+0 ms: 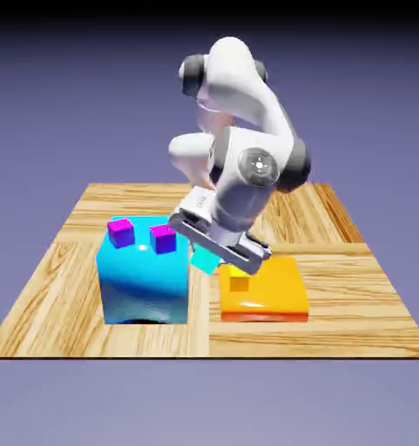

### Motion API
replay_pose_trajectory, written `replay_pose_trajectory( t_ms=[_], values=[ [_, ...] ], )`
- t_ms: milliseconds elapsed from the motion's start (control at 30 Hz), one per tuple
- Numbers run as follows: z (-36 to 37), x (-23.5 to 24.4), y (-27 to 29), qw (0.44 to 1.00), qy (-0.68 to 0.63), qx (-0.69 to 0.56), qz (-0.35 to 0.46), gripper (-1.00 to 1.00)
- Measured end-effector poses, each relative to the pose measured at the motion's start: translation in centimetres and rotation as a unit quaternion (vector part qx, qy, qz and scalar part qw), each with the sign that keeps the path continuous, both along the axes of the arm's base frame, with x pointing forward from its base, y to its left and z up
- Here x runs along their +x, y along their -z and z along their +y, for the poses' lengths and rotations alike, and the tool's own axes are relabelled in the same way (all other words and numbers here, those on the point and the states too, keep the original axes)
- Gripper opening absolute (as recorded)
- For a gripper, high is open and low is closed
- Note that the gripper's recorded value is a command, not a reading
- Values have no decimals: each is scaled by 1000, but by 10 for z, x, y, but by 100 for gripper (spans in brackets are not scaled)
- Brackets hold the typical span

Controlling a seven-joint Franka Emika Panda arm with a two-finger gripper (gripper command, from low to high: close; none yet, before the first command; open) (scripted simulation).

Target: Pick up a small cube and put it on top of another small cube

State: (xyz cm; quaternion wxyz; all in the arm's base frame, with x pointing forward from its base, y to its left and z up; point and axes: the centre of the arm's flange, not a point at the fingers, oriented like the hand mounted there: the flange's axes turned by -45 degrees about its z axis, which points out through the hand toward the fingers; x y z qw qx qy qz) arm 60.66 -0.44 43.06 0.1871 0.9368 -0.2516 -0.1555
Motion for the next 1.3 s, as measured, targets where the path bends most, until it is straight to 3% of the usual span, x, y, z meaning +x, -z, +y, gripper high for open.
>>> replay_pose_trajectory(
  t_ms=[333,633,967,1300],
  values=[
    [-115,-80,-122,964,207,-13,-168,-100],
    [-210,-172,-165,882,387,44,-265,-100],
    [-299,-263,-130,755,568,159,-287,-100],
    [-332,-308,-36,617,698,298,-211,-100]
  ],
)
